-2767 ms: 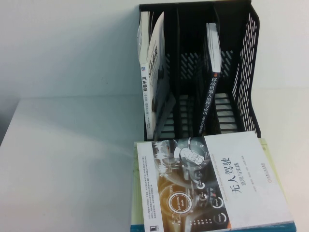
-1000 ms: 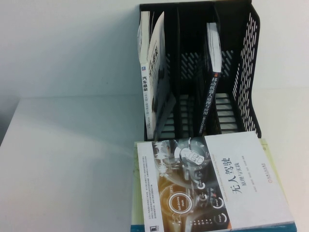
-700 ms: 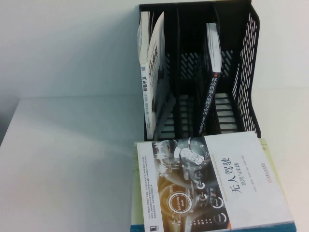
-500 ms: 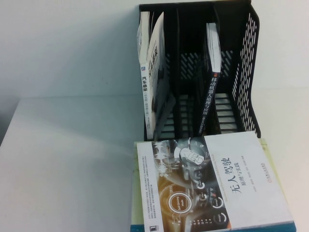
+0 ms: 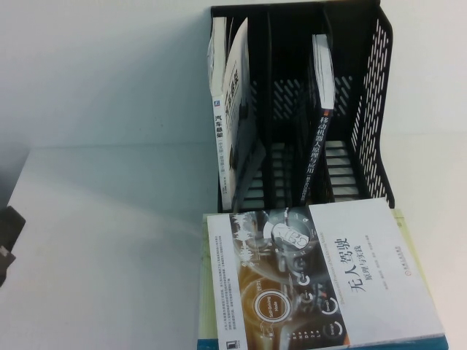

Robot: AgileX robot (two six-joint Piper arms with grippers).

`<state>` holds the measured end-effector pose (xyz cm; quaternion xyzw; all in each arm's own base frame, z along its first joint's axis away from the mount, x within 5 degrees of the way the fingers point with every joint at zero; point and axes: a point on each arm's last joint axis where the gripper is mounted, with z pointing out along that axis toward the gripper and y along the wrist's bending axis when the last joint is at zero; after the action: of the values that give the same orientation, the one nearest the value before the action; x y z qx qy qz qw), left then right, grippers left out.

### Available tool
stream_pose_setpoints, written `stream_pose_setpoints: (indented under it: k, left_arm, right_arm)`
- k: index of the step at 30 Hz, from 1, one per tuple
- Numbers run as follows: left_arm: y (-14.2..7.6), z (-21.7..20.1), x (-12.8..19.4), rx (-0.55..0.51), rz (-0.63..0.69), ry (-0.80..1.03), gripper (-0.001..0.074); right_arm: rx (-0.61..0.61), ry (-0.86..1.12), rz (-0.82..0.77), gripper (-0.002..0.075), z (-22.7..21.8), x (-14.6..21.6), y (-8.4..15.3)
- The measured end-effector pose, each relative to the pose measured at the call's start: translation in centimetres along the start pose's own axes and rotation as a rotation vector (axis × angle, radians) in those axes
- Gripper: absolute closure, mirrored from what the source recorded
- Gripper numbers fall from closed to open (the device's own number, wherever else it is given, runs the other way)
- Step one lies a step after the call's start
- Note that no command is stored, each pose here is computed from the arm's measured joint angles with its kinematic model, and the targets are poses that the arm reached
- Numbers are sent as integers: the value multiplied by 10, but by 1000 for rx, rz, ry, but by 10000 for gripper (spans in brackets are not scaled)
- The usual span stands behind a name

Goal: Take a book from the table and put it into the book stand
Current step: Push book with right arm

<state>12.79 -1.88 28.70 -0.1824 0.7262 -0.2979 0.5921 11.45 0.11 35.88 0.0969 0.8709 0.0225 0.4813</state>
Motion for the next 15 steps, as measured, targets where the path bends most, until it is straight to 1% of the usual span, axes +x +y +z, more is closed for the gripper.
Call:
stream_pose_setpoints:
  k: [2,4,8,12,15]
  left_arm:
    - [2,6,2,-5,-24,31,739]
    - [1,12,7,22,-35,86,739]
    - [1,27,22,87,-44,251,739]
    - [7,49,37,111,-2,462,739]
    - [12,66,45,113,-13,588,739]
  right_arm:
    - [-31,87,-115,729,16,5,9]
    - [-48,161,-225,729,34,8,18]
    - [-111,276,-348,729,64,15,38]
    - [-183,391,-396,729,90,26,56]
    - [-250,457,-390,729,108,35,69]
